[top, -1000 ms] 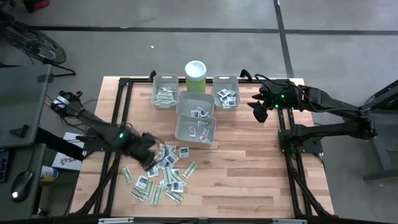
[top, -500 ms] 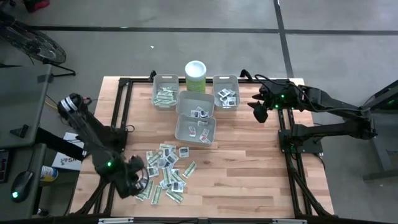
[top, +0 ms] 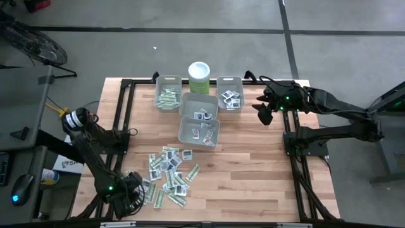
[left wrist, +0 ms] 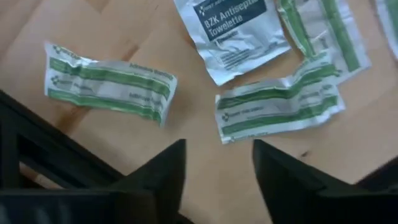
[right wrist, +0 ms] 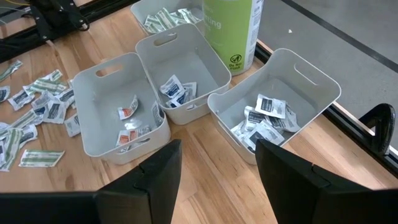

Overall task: Pick & Place First Aid Supplies
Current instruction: Put the bandage pack into the left bin

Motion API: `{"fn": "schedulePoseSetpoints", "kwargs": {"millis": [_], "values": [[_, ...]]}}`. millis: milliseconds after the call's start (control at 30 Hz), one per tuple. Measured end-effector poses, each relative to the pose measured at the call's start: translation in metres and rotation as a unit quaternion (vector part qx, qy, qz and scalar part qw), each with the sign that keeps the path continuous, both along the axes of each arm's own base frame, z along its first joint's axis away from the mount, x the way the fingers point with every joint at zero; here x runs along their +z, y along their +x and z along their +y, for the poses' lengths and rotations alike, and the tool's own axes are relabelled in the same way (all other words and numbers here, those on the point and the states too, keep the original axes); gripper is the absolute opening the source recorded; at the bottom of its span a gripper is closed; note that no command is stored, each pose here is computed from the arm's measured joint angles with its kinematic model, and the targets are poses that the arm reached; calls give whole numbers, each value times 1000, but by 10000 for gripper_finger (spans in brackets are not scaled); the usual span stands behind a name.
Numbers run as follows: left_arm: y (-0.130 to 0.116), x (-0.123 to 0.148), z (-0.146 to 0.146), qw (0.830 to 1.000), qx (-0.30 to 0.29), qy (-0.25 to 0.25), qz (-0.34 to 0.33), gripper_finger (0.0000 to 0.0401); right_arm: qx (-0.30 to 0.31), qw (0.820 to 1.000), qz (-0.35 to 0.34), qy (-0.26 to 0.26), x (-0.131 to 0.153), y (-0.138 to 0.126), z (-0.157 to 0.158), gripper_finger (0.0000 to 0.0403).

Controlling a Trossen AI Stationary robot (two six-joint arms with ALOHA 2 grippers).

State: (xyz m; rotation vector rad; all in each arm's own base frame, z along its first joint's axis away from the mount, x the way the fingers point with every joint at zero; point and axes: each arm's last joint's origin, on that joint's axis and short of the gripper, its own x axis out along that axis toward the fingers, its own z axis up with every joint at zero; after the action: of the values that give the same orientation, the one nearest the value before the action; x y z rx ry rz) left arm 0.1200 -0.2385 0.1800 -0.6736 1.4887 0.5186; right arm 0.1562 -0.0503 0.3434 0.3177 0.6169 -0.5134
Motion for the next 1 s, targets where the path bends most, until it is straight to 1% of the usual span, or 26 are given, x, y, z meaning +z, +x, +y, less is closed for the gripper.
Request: {"fn": "schedulePoseSetpoints", "kwargs": {"millis": [133, 200, 267, 567, 733, 867, 1000], "values": [[0, -7, -2, 1000, -20, 19, -5, 240, 0, 1000, 0, 0, 0, 0, 0, 199], [1, -9, -2, 999, -41, 25, -8, 260, 2, 1000, 1, -2, 0, 0, 0, 199], [1, -10, -2, 998, -54, 32, -6, 270, 2, 1000, 1, -3, 0, 0, 0, 199], [-4, -10, 4, 996, -56, 50, 39, 275, 5, 1000, 4, -8, 0, 0, 0, 199], [-3, -10, 4, 997, -57, 53, 32, 275, 5, 1000, 5, -11, 0, 0, 0, 199], [-2, -10, 5, 994, -82, 67, 10, 275, 7, 1000, 7, -14, 0, 0, 0, 199], [-4, -10, 8, 991, -101, 85, 15, 275, 9, 1000, 8, -17, 0, 0, 0, 199]]}}
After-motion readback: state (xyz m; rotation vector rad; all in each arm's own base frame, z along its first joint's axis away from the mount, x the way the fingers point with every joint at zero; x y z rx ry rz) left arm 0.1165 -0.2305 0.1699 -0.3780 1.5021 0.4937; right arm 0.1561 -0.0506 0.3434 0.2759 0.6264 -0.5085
